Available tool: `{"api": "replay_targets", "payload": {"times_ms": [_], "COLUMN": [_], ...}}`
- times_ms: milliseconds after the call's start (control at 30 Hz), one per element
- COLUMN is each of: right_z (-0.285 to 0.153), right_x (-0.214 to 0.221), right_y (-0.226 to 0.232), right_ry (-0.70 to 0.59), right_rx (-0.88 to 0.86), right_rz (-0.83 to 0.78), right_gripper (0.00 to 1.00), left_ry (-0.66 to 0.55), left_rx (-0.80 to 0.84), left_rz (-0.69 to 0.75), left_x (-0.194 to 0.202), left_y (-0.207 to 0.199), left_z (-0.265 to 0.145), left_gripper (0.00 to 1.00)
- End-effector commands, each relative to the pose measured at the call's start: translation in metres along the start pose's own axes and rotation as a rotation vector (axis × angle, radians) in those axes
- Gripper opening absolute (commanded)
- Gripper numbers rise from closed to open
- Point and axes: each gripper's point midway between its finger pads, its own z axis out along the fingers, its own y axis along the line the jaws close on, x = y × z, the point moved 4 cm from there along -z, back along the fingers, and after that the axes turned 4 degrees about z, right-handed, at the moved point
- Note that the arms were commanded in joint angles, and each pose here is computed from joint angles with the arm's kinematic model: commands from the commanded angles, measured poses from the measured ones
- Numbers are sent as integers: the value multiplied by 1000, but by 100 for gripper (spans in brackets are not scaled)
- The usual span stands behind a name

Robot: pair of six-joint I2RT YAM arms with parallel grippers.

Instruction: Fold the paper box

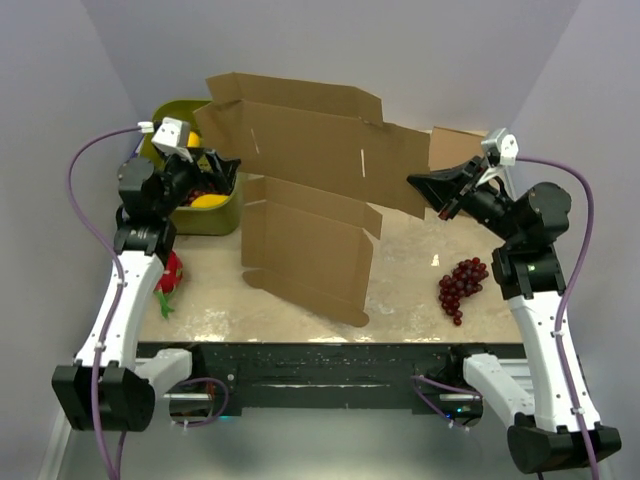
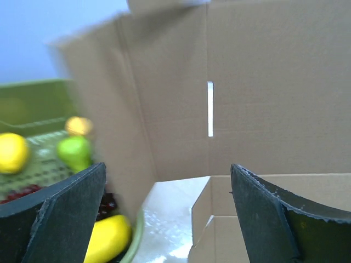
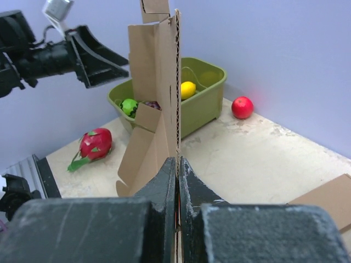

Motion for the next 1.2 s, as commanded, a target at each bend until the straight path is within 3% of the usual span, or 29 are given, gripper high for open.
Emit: {"api": "replay_targets", "payload": {"times_ms": [0, 200, 367, 567, 600, 667, 700, 800, 867, 967, 1000, 1100, 1167], "right_z": [-4, -5, -5, -1, 0, 1, 2, 3, 2, -6, -12, -25, -27], "right_x": [-21, -22, -20, -7, -7, -1, 2, 11, 14, 29, 32, 37, 36], "right_y": [13, 15, 16, 7, 6, -2, -6, -30, -58, -84, -93, -106, -101], "right_ry": [-40, -43, -39, -20, -22, -20, -18, -21, -40, 5, 8, -5, -33], "right_rx": [-22, -28, -45, -41, -37, -8, 16, 153, 322, 492, 575, 724, 726], "right_rz": [-35, -42, -49, -37, -38, -31, -26, 10, 34, 59, 66, 132, 186], "right_gripper": [0, 0, 0, 0, 0, 0, 0, 0, 2, 45, 67, 85, 88], "left_ry": [-62, -62, -78, -111, -105, -92, -88, -84, -73, -48, -31, 12, 35], "left_rx": [-147, -200, -95, 31, 41, 56, 60, 76, 83, 107, 116, 119, 118], "left_rz": [97, 87, 53, 13, 6, -10, -14, -27, -26, -6, -5, 14, 5], "left_x": [-19, -18, -14, -8, -4, 1, 3, 9, 16, 27, 34, 48, 57], "left_y": [17, 34, 23, 9, 8, 8, 8, 5, 1, -12, -16, -31, -37], "left_z": [-17, -22, -13, -5, -4, 0, 1, 3, 6, 14, 18, 27, 32], "left_gripper": [100, 100, 97, 58, 40, 24, 11, 0, 0, 0, 0, 0, 0]}}
